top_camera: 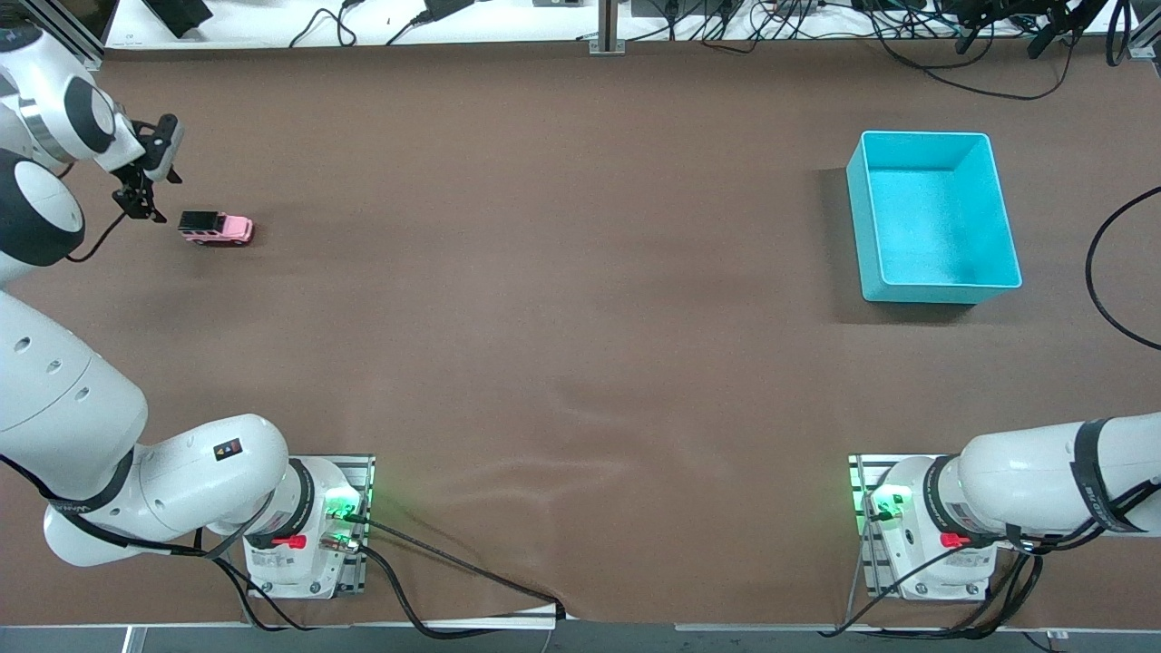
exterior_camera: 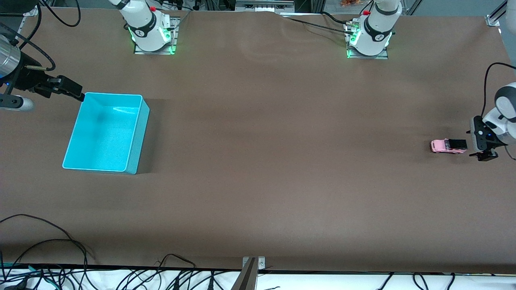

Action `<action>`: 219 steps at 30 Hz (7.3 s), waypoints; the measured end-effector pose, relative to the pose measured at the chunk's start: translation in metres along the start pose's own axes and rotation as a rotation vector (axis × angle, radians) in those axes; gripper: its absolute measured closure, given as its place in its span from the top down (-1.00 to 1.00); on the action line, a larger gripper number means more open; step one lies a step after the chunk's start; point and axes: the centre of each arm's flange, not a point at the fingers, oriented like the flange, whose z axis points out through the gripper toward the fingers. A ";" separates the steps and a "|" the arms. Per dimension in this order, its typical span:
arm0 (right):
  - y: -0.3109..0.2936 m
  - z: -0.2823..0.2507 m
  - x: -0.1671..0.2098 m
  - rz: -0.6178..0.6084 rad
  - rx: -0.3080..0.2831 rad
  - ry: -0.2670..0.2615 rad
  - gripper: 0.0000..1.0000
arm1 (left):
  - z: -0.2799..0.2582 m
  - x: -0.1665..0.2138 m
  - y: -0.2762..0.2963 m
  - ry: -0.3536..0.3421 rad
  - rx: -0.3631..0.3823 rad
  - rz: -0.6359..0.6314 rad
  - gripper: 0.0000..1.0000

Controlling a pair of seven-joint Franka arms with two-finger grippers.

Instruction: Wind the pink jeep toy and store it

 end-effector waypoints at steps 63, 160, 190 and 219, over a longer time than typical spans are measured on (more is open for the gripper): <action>0.000 0.000 0.000 0.000 0.000 -0.001 1.00 | -0.222 0.199 -0.013 0.097 0.023 -0.798 1.00; -0.070 0.387 -0.019 -1.459 0.060 0.116 1.00 | -0.378 0.298 0.038 0.150 0.041 -1.496 1.00; -0.074 0.407 -0.037 -1.473 0.076 0.094 0.09 | -0.375 0.319 0.037 0.154 0.025 -1.469 1.00; -0.080 0.256 0.021 -1.486 0.081 0.070 0.09 | -0.371 0.311 0.032 0.164 0.004 -1.488 1.00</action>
